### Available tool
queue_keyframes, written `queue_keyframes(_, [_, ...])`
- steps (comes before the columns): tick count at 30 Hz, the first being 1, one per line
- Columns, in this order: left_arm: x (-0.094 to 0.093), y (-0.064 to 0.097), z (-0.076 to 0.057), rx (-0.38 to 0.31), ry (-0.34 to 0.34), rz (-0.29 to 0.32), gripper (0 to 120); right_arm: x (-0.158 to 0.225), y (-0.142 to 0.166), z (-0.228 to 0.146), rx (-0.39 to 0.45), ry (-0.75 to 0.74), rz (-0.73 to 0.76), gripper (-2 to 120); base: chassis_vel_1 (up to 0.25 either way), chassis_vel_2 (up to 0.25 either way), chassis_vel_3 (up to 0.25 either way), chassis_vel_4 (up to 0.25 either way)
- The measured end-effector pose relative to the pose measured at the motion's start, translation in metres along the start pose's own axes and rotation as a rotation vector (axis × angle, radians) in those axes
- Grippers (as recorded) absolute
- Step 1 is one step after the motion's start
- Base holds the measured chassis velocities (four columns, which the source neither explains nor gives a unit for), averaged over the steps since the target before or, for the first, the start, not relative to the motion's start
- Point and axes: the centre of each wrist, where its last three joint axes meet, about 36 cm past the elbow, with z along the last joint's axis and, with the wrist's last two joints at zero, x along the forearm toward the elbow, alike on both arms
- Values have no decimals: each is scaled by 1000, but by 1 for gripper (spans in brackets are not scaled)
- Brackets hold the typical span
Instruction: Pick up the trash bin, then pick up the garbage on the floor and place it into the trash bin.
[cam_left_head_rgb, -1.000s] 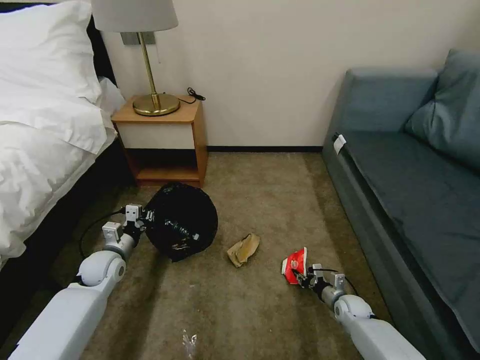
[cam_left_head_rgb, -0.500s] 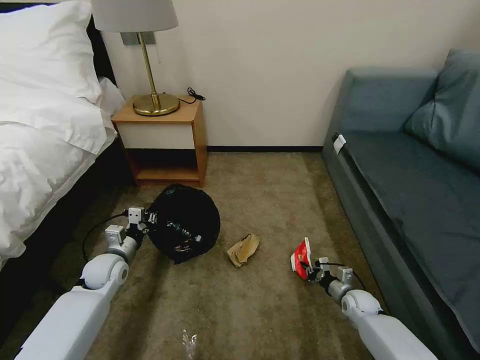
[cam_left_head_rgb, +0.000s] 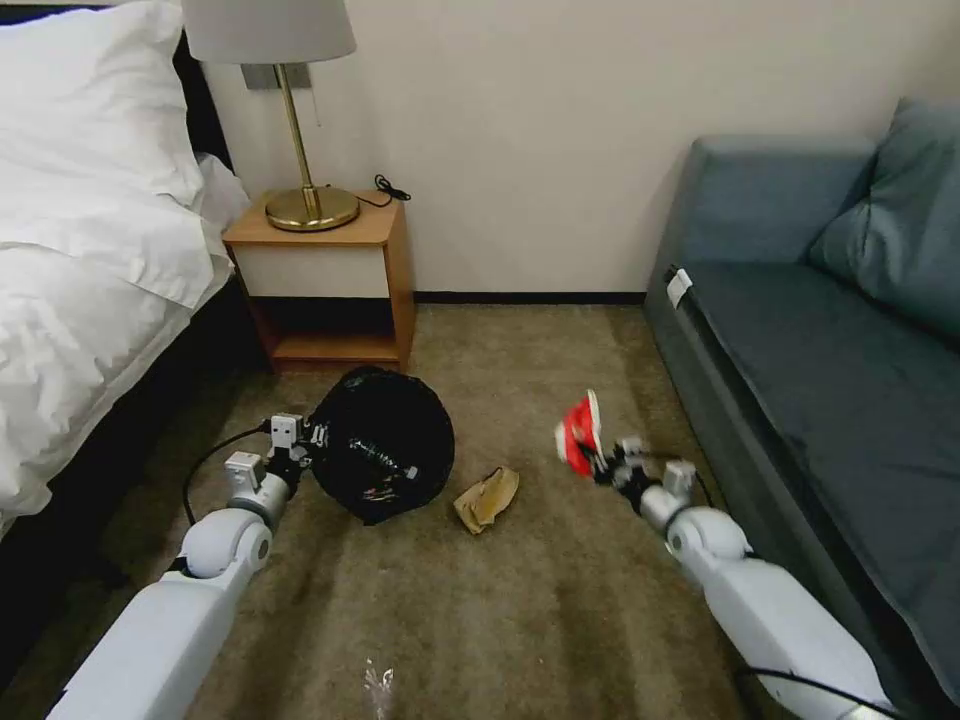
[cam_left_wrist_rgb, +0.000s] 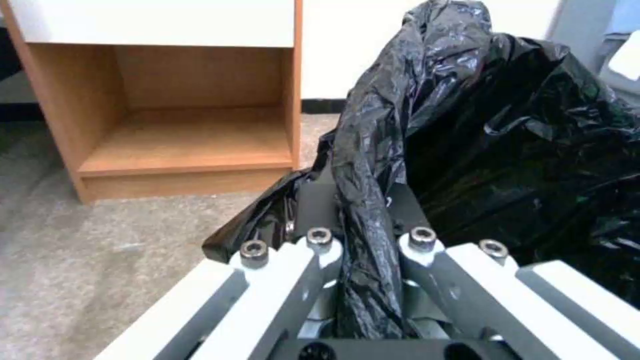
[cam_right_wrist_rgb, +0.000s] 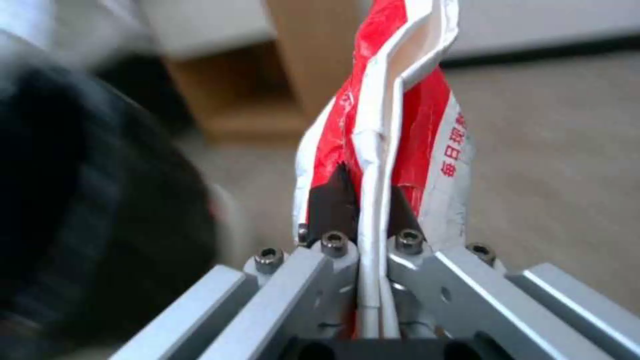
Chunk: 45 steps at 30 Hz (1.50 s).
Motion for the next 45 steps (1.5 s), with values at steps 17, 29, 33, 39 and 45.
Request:
queue_keyframes(17, [5,-3,-2,27,-40,8,4,-55,149,-45,-73,-14,-412,0,0,0,0,0])
queue_keyframes(29, [6,-6,-6,28,-52,-6,4,-67,180,22,-95,60,-452,14,0,0,0,0])
queue_keyframes(33, [7,-7,-5,29,-50,-6,4,-68,178,25,-94,63,-444,27,0,0,0,0])
queue_keyframes(39, [7,-7,-3,27,-49,-11,4,-71,175,21,-85,57,-444,48,0,0,0,0])
queue_keyframes(45, [10,3,-2,19,-50,-43,4,-81,176,5,-101,6,-432,76,0,0,0,0])
